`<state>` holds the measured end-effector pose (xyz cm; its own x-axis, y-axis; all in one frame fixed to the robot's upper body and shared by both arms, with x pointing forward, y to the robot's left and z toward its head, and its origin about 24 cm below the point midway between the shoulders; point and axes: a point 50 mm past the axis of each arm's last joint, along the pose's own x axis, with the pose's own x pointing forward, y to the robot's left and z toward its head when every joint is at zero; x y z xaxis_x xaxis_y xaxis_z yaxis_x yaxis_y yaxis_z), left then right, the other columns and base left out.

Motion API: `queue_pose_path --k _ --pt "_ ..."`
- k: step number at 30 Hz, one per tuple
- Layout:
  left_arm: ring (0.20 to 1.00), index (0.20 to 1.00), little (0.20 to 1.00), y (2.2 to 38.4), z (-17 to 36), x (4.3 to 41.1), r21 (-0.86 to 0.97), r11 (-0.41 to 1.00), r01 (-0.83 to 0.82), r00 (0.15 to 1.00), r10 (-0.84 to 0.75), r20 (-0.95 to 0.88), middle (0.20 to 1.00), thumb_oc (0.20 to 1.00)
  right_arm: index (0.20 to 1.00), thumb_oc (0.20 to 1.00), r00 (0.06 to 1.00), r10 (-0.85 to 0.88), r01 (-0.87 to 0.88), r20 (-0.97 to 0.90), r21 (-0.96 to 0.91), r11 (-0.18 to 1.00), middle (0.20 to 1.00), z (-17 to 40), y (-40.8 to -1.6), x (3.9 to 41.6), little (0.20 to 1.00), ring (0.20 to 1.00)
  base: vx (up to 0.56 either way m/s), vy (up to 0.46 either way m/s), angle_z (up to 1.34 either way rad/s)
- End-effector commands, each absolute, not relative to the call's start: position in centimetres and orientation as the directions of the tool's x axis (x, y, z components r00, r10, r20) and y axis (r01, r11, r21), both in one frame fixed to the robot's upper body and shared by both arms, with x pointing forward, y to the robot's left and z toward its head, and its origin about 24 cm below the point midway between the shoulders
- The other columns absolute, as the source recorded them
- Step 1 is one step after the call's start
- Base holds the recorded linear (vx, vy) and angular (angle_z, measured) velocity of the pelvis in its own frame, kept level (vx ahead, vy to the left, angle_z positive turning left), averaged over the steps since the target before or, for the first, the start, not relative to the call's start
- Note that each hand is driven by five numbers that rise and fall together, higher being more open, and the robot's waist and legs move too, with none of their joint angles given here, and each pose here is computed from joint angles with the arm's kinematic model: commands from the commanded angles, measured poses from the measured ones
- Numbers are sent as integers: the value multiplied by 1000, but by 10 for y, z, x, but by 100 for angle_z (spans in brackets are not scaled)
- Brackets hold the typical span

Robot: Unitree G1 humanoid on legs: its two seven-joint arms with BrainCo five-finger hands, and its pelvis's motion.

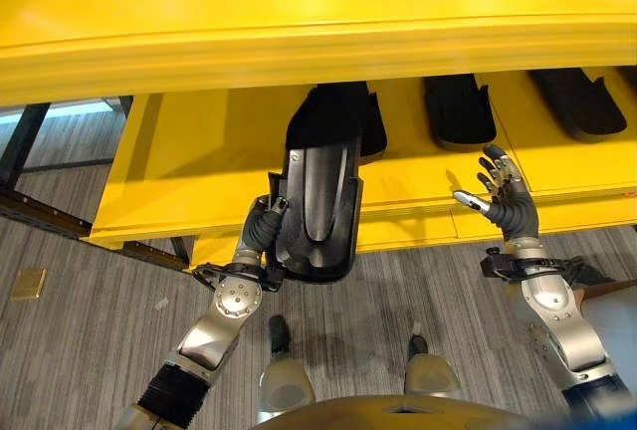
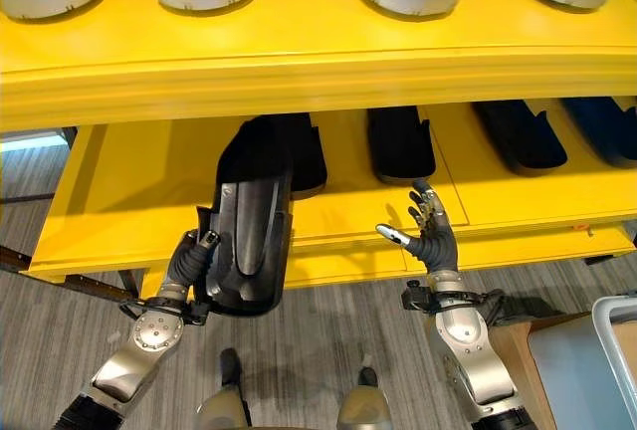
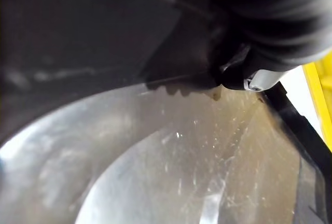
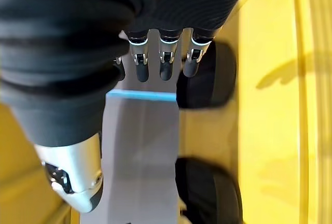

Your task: Move parts from the plastic box to the shelf.

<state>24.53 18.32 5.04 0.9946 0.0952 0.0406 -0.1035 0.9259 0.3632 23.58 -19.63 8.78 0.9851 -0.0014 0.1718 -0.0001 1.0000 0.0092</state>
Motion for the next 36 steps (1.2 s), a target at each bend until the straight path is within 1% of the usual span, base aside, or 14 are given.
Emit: queue_pose_path --k 1,4,9,14,19,23,26,30,33,36 --pt "200 200 200 187 114 265 328 913 -244 926 119 358 200 200 1000 1000 924 82 -87 375 -3 996 1000 133 -190 242 1000 1000 -37 -40 19" --pt "200 200 200 188 125 274 308 903 -299 903 163 397 200 200 1000 1000 888 120 -111 444 -45 993 1000 148 -184 243 1000 1000 -40 -48 15" --pt "200 200 200 191 140 284 276 887 -370 864 220 453 200 200 1000 1000 853 86 -69 514 -52 996 1000 163 -181 249 1000 1000 -35 -52 5" --pt "200 200 200 201 137 285 259 862 -436 848 297 438 200 200 1000 1000 867 69 -53 494 -47 997 1000 160 -182 249 1000 1000 38 6 2" --pt "200 200 200 212 138 290 248 810 -531 801 386 457 200 200 1000 1000 879 95 -68 467 -76 995 1000 155 -187 247 1000 1000 61 90 4" --pt "200 200 200 216 145 299 256 775 -578 771 416 482 200 200 1000 1000 879 106 -76 466 -81 994 1000 156 -187 250 1000 1000 -2 52 2" --pt "200 200 200 224 156 304 273 740 -614 744 428 513 200 200 1000 1000 861 116 -89 495 -76 993 1000 162 -187 251 1000 1000 -99 -52 2" --pt "200 200 200 235 145 297 290 718 -633 748 470 468 200 200 1000 1000 852 143 -119 503 -80 990 1000 165 -181 252 1000 1000 -41 -45 -10" --pt "200 200 200 244 113 275 287 738 -610 783 506 362 200 200 1000 1000 876 184 -166 447 -80 983 1000 157 -175 254 1000 1000 64 113 -13" --pt "200 200 200 247 105 264 288 744 -603 789 504 350 200 200 1000 1000 884 182 -168 431 -71 983 1000 154 -175 254 1000 1000 78 267 -34"
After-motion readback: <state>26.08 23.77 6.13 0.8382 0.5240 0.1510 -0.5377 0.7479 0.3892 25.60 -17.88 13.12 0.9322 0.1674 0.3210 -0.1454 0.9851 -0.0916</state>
